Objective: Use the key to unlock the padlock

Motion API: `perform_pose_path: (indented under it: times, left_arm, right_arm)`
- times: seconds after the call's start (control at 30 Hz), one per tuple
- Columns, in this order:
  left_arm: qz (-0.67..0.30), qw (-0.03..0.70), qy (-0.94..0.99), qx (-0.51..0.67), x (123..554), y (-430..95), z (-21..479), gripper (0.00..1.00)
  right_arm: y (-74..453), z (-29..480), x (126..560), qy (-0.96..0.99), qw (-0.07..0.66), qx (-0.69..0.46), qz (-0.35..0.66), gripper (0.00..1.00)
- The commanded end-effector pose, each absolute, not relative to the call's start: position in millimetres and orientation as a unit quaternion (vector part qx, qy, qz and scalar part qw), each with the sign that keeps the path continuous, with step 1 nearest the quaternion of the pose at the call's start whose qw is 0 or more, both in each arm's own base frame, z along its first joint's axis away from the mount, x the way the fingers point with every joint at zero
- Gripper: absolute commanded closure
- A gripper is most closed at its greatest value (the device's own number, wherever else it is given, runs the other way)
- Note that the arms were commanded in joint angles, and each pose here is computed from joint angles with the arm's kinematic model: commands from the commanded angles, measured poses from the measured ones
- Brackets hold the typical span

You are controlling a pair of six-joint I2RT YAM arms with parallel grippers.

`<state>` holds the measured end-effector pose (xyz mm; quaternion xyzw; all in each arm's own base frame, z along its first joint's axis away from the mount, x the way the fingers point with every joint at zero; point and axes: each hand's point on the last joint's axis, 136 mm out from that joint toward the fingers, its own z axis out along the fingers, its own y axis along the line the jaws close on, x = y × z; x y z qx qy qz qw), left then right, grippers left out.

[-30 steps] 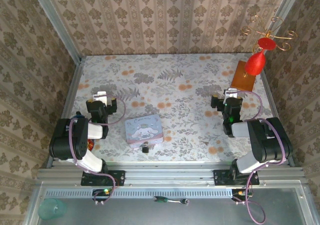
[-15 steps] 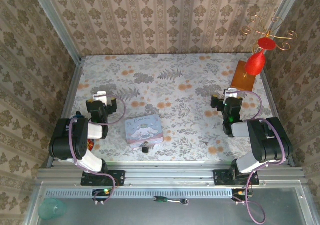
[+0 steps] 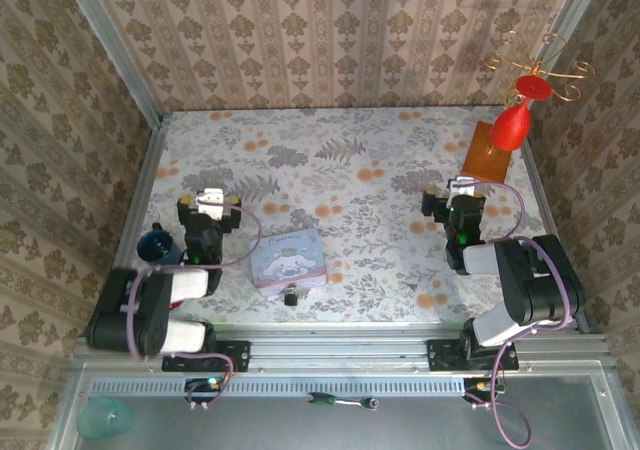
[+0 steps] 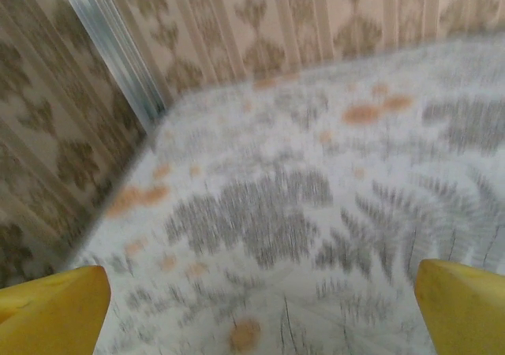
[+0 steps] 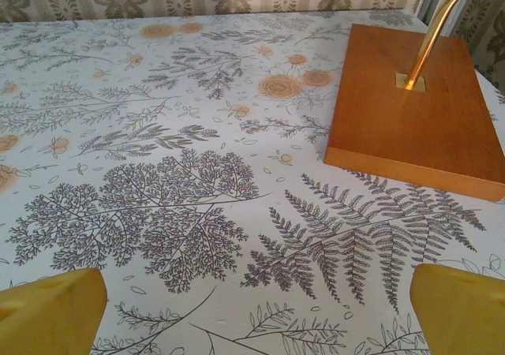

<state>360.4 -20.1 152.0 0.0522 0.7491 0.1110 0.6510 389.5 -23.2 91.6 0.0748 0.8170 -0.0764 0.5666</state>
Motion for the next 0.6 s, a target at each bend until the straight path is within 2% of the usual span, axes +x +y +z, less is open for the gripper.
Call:
perform_pose_path:
  times: [0.0, 0.13, 0.27, 0.33, 0.4, 0.5, 0.57]
  left_arm:
    - [0.119, 0.677, 0.726, 0.031, 353.1, -16.2, 203.3, 0.00]
    - [0.081, 0.675, 0.724, -0.118, 328.1, 13.9, 247.6, 0.00]
    - [0.014, 0.630, 0.723, -0.285, 288.5, 40.6, 267.6, 0.00]
    - [-0.021, 0.623, 0.729, -0.282, 274.3, 35.5, 275.8, 0.00]
    - [-0.056, 0.641, 0.723, -0.250, 263.4, 26.5, 286.6, 0.00]
    - [-0.113, 0.676, 0.678, -0.265, 245.5, 25.9, 285.7, 0.00]
    - [-0.192, 0.723, 0.645, -0.155, 247.7, -10.9, 302.6, 0.00]
  right_arm:
    - [-26.7, 100.6, 393.1, 0.806, 0.579, 0.088, -0.083, 0.00]
    - [-26.7, 101.1, 393.2, 0.806, 0.579, 0.088, -0.082, 0.00]
    - [-26.8, 101.2, 393.3, 0.806, 0.580, 0.088, -0.083, 0.00]
    - [-26.5, 101.0, 393.2, 0.806, 0.579, 0.088, -0.082, 0.00]
    - [-26.8, 101.1, 393.3, 0.806, 0.579, 0.088, -0.083, 0.00]
    - [-26.8, 101.0, 393.3, 0.806, 0.579, 0.088, -0.082, 0.00]
    - [-26.5, 101.0, 393.3, 0.806, 0.579, 0.088, -0.082, 0.00]
